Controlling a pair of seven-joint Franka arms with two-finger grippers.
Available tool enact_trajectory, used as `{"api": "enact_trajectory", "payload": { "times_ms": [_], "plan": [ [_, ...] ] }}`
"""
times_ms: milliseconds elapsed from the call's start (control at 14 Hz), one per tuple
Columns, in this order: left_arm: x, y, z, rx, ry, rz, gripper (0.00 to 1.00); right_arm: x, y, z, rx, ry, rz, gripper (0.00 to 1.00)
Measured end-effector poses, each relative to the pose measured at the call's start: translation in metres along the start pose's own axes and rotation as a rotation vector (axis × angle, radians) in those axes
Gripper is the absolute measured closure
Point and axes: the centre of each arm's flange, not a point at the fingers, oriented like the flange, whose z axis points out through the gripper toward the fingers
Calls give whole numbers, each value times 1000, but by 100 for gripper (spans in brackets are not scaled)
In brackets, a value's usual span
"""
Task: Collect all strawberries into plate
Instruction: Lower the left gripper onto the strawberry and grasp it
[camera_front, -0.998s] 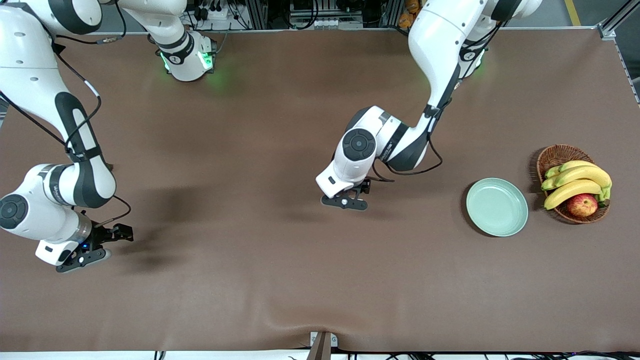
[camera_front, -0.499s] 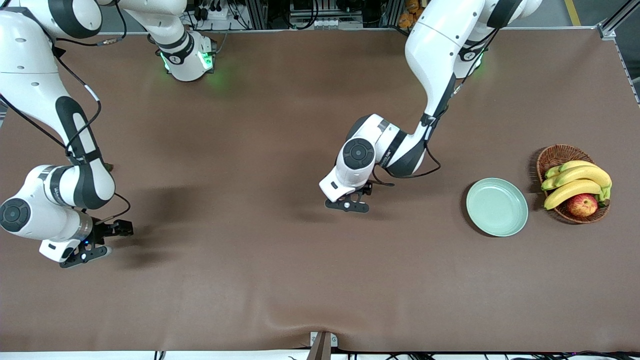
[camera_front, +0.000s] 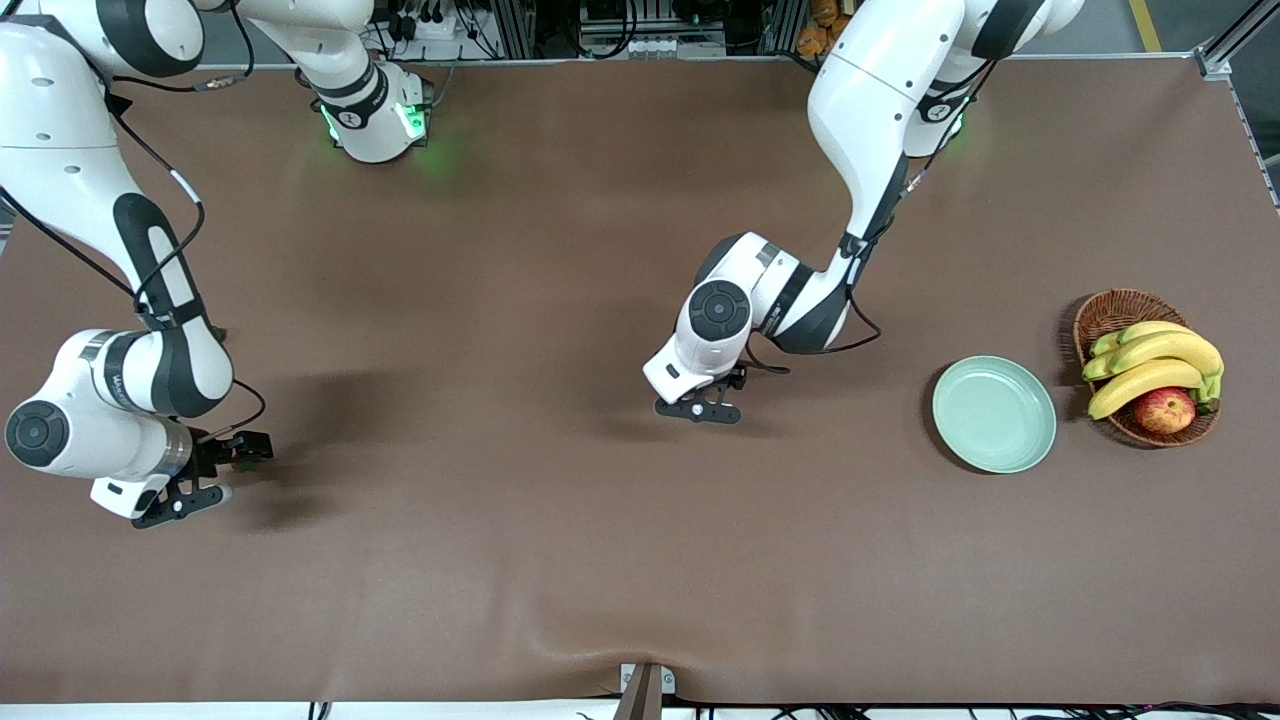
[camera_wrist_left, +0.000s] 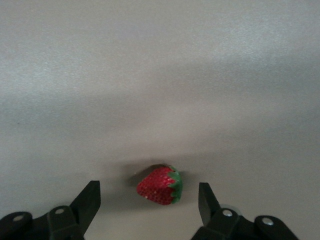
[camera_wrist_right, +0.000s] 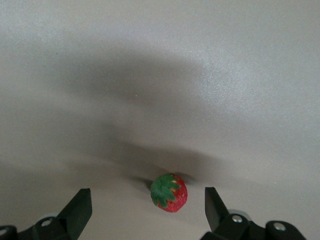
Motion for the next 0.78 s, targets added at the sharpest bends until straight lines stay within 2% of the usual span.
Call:
{"api": "enact_trajectory", "payload": {
  "times_ms": [356,499,642,784],
  "plan": [
    [-2,4,12,-3,9,7,15,-1,0,1,1,-3,0,0],
    [-2,4,13,-3,9,7,19,-1,0,2,1,-4,1,0],
    [-2,4,13,-3,8,7,32,-2,0,7,3,-11,0,0],
    [-2,4,13,-3,9,7,35,-3,0,14,3,-21,-5,0]
  ]
}}
